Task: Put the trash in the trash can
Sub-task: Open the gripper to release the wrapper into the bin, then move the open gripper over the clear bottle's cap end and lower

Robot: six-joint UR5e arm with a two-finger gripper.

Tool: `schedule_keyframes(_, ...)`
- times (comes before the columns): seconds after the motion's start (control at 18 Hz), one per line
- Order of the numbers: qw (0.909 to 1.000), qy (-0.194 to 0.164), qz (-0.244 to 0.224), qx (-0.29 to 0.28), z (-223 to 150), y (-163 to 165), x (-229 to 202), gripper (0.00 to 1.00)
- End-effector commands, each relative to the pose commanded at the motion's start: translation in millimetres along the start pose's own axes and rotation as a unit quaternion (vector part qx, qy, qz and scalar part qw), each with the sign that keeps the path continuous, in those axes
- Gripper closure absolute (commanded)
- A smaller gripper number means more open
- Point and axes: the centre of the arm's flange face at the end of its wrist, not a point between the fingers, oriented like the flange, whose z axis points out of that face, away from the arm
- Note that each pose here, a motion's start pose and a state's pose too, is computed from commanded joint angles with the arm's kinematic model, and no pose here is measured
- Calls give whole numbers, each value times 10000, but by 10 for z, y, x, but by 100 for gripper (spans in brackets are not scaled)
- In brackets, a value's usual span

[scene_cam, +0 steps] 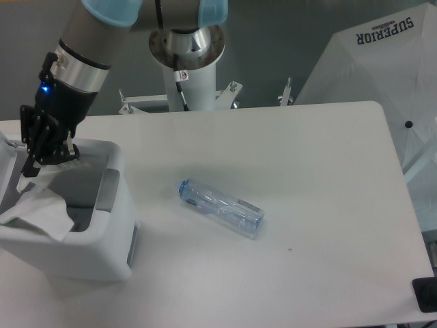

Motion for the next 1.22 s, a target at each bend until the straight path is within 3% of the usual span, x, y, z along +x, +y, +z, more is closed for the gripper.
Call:
schedule_keyframes(0.06, 10000, -21, 34, 32, -25, -34, -6, 29)
schedule_keyframes(0.11, 10000, -58, 33, 53, -57, -73, -29, 14)
schedule_keyframes(0.39, 9997, -146, -177, 99, -150, -85, -90, 4)
schedule_keyframes(0.56, 9964, -581, -577, 228, -550, -28, -448, 1)
schedule_keyframes(0.83, 9719, -1219, -1995, 279, -1089, 642, -1192, 0)
schedule_keyframes(1.22, 9486, -1730, -2643, 202, -1530, 1412, -1753, 0)
